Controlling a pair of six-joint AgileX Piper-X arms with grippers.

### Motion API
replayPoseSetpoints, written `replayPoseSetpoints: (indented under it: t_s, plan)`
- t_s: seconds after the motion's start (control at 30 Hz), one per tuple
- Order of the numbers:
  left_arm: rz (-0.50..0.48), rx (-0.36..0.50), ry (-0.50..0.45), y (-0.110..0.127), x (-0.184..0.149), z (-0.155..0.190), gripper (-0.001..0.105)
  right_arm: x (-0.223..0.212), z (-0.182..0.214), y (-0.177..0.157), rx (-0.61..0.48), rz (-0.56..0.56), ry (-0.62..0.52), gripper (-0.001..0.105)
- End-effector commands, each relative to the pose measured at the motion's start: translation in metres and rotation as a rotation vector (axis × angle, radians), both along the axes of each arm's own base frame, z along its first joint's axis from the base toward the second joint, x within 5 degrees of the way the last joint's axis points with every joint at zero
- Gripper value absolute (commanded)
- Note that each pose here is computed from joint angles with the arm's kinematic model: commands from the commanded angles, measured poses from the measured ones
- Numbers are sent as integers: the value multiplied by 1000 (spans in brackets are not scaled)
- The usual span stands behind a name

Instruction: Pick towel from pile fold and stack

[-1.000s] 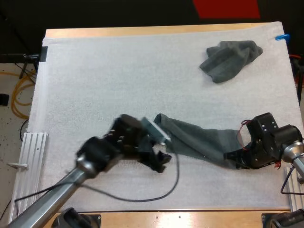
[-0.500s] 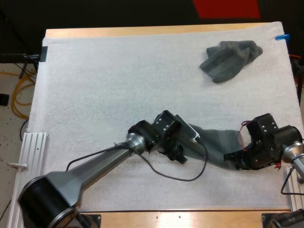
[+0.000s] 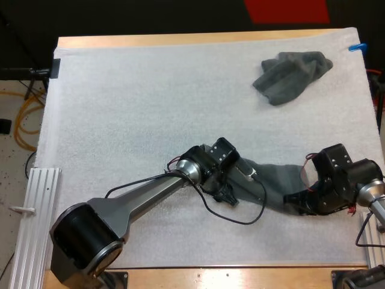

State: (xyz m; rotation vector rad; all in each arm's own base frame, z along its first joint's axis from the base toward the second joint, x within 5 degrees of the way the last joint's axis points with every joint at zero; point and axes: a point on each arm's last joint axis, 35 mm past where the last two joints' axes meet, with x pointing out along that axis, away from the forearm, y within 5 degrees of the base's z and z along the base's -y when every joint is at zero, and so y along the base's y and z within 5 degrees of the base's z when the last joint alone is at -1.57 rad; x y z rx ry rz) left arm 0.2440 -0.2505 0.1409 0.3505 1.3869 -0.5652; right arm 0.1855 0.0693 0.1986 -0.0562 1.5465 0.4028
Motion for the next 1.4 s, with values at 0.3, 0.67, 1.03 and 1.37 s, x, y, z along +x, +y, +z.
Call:
replayPoseSetpoints:
  t_s: [0.3, 0.67, 1.03, 1.37]
  plan:
    - [-8, 10, 5, -2, 0, 10, 0, 0, 2, 0, 3, 8, -18, 0]
    - [23, -191, -201, 19, -3, 137, 0, 10, 71, -3, -48, -28, -404, 0]
    - [19, -644, -234, 92, -22, 242, 0, 15, 168, 2, 146, -23, -710, 0]
    - [-21, -966, 41, 130, -19, 251, 0, 9, 182, 5, 287, 34, -695, 0]
